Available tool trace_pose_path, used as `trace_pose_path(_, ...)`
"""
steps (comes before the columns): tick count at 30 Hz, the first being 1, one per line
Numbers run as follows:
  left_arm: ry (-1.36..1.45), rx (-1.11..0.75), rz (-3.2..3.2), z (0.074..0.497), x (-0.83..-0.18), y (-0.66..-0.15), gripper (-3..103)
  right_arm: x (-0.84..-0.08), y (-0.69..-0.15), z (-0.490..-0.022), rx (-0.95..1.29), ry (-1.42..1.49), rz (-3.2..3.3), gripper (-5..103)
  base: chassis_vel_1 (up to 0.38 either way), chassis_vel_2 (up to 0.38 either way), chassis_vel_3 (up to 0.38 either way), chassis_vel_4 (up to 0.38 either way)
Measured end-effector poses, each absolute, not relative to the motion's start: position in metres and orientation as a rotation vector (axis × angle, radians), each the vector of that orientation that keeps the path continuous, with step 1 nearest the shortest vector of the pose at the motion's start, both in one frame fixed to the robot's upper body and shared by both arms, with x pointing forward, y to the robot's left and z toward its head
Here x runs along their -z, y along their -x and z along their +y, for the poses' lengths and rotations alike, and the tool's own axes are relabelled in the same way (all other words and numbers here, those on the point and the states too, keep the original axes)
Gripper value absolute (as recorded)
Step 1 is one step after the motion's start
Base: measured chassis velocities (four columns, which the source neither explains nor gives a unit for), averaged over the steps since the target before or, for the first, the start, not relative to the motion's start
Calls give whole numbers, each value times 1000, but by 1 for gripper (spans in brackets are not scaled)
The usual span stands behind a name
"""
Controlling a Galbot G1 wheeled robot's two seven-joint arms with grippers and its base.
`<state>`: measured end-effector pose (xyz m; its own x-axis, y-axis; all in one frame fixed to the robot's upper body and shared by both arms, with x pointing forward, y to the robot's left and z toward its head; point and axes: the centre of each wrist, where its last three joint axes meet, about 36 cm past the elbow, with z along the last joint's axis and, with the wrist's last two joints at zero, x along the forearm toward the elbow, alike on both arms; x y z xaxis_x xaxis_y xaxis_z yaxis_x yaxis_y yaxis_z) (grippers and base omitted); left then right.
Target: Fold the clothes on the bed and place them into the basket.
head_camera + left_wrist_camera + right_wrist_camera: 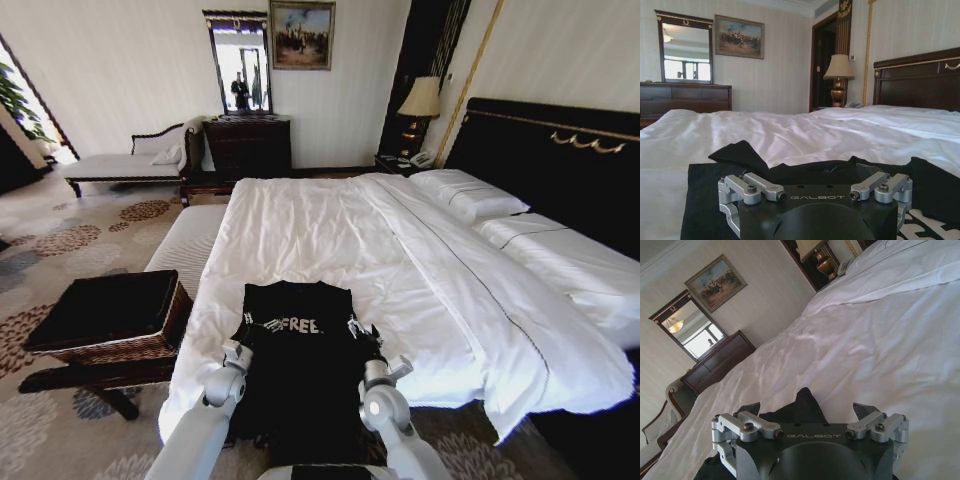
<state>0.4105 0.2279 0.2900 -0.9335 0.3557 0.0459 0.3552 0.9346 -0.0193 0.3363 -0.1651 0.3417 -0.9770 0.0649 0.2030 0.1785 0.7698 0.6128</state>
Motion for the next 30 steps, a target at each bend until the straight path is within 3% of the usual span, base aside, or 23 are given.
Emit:
trace_pose_path(9,668,146,-3015,229,-286,-416,100,-340,-336,-167,987,200,-2794,100,0,0,0,0)
trace_pose_path(16,668,149,-3020,236,-290,-417,100,-338,-337,-166,985,202,-2790,100,0,0,0,0)
trace_pose_path(20,616,28,-3046,239,-300,-413,100,-337,-340,-164,984,194,-2790,100,0,0,0,0)
trace_pose_path(27,280,-491,-3054,258,-337,-403,100,-341,-359,-176,969,151,-2803,100,0,0,0,0)
trace_pose_path(30,192,-552,-3019,273,-343,-405,100,-342,-370,-190,1002,84,-2796,100,0,0,0,0)
